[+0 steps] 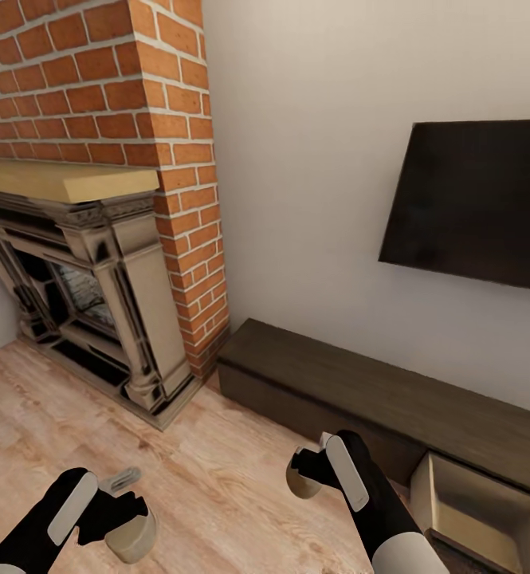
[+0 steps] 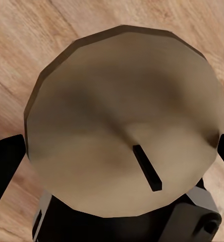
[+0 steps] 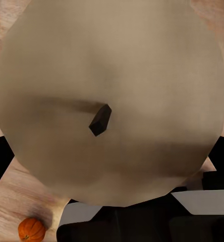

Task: Place each of the two pumpkins and all three candles from the living room inside a cabinet in the living room (use any cabinet), then make sure every cabinet is closed, and position the cauldron so it is next to a table in the living room.

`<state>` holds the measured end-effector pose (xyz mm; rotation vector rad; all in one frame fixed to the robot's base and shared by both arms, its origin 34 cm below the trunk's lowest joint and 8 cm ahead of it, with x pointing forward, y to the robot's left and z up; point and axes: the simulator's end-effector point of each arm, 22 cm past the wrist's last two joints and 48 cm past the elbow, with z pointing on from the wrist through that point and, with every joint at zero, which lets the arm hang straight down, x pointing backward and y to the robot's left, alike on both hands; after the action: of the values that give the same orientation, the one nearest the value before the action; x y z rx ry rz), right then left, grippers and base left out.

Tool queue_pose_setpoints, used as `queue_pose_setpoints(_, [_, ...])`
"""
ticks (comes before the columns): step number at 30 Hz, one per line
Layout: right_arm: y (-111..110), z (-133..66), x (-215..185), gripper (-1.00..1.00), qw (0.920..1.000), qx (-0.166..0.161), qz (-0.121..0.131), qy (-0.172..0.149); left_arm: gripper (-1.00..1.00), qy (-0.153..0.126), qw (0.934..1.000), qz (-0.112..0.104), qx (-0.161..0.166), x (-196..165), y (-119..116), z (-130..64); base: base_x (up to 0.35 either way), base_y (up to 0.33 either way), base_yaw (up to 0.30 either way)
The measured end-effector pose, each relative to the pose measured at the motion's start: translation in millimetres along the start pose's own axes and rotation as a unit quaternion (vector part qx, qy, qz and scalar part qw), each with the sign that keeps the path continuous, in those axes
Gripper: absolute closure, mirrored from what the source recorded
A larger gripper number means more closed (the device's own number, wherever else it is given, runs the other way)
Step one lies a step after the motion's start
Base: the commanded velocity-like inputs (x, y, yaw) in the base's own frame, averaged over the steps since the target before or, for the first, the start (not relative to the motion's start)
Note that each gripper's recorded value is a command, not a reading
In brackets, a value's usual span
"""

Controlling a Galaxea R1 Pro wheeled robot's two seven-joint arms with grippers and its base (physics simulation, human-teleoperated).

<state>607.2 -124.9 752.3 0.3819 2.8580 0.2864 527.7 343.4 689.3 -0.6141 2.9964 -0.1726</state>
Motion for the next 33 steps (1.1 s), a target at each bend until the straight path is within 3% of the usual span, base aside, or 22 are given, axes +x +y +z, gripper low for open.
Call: queue_pose_setpoints(33, [-1.5,3.0,1.9,1.0,1.0,0.002,0.001,0.003,1.0,0.0,1.0,-0.001,-0.002,-0.1,1.8,1.5,-0.019,0.0,-0.273])
